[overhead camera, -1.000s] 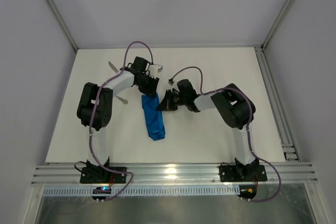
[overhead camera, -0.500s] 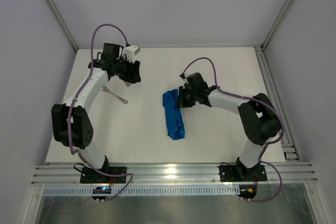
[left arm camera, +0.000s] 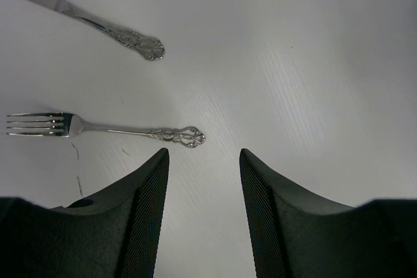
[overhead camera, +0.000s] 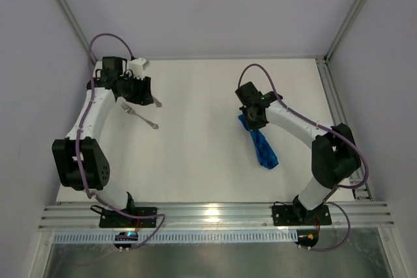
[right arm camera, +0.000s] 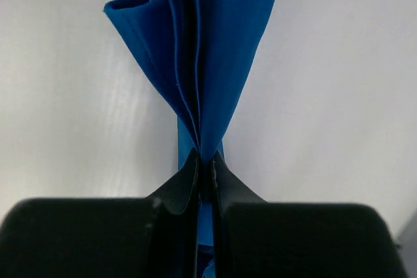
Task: Fold the napkin into a case and place the utensils inside
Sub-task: Turn over the smaller rectangle-folded napkin at the center of the board, then smooth out the smaller rectangle-folded napkin at the center of the board.
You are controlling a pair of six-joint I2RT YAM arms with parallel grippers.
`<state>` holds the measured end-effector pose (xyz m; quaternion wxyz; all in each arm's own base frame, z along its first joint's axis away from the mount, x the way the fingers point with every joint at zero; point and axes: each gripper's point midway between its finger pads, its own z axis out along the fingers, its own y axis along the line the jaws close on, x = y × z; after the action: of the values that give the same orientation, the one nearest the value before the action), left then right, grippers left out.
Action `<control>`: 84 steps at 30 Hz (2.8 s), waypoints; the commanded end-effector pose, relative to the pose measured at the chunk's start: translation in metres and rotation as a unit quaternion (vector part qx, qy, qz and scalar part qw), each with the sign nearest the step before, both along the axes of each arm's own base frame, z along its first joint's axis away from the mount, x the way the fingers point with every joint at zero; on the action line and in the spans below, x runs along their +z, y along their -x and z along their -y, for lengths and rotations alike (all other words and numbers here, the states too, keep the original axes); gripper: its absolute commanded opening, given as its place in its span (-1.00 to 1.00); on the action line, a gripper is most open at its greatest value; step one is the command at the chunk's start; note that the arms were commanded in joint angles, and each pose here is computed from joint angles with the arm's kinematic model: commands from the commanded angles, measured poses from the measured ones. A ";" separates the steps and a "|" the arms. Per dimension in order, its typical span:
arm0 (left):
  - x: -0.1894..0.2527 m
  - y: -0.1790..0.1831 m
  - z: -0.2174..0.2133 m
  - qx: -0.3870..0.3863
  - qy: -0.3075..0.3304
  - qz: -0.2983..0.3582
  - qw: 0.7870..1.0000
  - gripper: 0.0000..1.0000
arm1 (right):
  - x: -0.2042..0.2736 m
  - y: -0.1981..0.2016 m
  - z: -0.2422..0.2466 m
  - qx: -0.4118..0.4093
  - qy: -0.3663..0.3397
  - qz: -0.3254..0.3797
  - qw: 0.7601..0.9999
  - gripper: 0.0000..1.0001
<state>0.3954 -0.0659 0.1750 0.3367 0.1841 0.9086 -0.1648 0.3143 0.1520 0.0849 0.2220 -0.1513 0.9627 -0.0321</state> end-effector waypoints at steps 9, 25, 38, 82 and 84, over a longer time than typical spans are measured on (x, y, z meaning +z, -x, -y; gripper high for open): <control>0.019 0.002 -0.026 0.025 0.007 0.028 0.999 0.00 | 0.020 -0.010 0.060 -0.005 0.352 0.048 0.935 -0.92; 0.014 0.007 -0.040 0.037 0.008 0.022 0.999 0.01 | -0.094 0.043 -0.173 0.148 0.240 0.037 0.959 -0.46; 0.012 -0.001 -0.022 0.034 0.051 -0.003 0.998 0.02 | 0.026 0.090 -0.225 0.192 -0.024 0.095 0.977 0.32; -0.127 0.008 0.230 -0.202 -0.089 -0.060 0.974 0.08 | -0.063 0.122 -0.116 0.059 -0.191 0.019 0.980 -0.93; -0.136 0.004 0.225 -0.193 -0.106 -0.063 0.973 -0.03 | -0.061 0.122 -0.114 0.058 -0.187 0.021 0.980 -0.93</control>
<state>0.3707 -0.2947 0.0394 0.1948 0.3811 0.8865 -0.1758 0.1883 0.2628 0.0179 0.2604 -0.1495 0.9410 0.1561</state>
